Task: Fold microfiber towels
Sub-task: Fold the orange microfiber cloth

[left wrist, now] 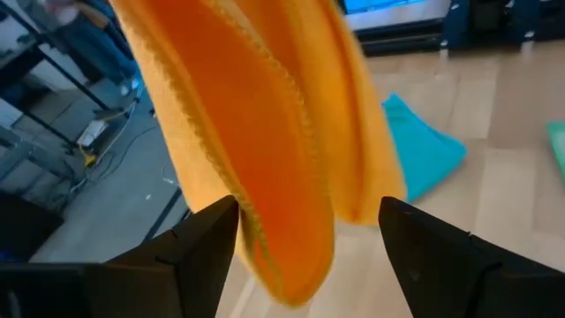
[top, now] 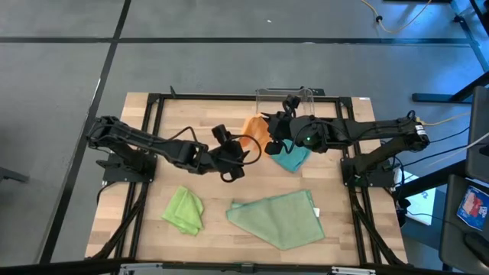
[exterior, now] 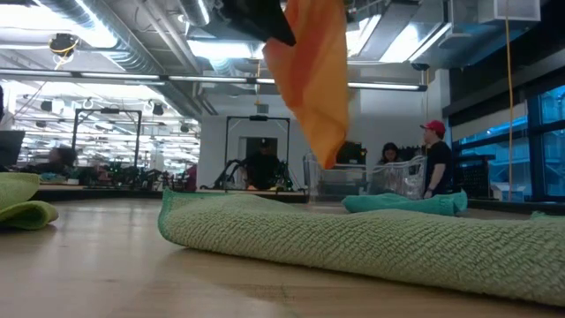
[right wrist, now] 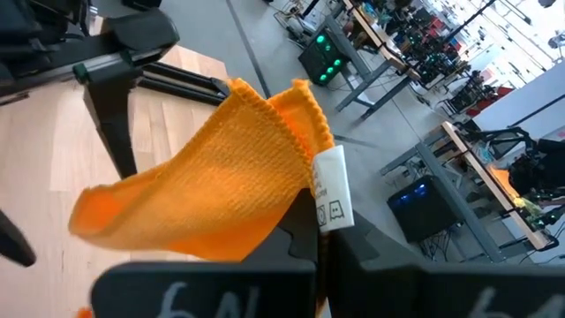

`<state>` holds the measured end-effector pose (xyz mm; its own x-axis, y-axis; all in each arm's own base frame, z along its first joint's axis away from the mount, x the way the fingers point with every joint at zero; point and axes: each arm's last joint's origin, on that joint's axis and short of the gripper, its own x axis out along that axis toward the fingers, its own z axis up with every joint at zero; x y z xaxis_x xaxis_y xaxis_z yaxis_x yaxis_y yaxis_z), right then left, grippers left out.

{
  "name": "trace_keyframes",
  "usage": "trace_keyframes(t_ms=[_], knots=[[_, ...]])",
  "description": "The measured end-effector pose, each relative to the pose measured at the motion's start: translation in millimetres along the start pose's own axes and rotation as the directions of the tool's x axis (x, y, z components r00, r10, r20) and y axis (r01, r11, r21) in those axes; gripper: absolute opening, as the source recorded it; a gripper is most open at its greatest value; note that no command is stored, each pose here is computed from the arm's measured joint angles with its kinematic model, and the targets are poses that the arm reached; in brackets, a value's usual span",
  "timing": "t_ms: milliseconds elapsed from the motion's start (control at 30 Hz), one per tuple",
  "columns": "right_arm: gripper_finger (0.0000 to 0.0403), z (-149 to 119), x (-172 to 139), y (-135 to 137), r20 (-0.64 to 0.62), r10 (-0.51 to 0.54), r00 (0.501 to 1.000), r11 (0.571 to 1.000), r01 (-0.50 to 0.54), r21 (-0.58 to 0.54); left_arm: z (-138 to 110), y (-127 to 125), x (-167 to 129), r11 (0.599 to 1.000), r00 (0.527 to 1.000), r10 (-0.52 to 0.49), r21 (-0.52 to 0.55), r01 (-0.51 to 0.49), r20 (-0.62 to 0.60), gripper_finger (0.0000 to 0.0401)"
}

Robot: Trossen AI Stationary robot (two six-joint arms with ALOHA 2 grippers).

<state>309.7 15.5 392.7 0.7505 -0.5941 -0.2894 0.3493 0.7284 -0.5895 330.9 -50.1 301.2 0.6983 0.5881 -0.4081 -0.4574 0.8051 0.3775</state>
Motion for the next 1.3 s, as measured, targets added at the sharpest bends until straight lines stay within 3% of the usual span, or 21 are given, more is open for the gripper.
trace_keyframes(t_ms=[267,500,800,933,1100,1300], knots=[[0.0002,-0.6,0.0,0.2,-0.005,0.002,1.0,1.0,-0.002,-0.005,0.5,2.9,2.9,1.0,1.0,0.004,0.006,-0.004,-0.001,0.0262],[0.0002,0.8,-0.4,-0.7,0.007,-0.003,1.0,1.0,0.003,0.002,-3.5,-1.0,12.8,0.996,0.995,-0.09,-0.018,0.089,-0.032,0.0261],[0.0002,0.8,-0.6,-0.9,0.007,-0.003,1.0,1.0,0.003,0.002,-6.8,-0.4,19.3,0.996,0.995,0.089,0.005,-0.089,-0.036,0.0261],[0.0002,0.8,-0.8,-0.7,0.01,0.007,1.0,1.0,-0.007,0.002,-6.9,3.0,21.6,0.994,0.993,0.107,0.029,-0.106,-0.042,0.0257],[0.0002,-1.2,-0.8,0.6,-0.002,0.027,1.0,1.0,-0.027,-0.015,-7.0,5.6,23.6,0.992,0.992,0.122,0.028,-0.121,-0.045,0.0212],[0.0003,-3.1,-1.0,1.2,-0.018,0.033,0.999,0.999,-0.034,-0.03,-12.2,6.0,23.3,0.991,0.989,0.124,0.057,-0.12,-0.084,0.0113]])
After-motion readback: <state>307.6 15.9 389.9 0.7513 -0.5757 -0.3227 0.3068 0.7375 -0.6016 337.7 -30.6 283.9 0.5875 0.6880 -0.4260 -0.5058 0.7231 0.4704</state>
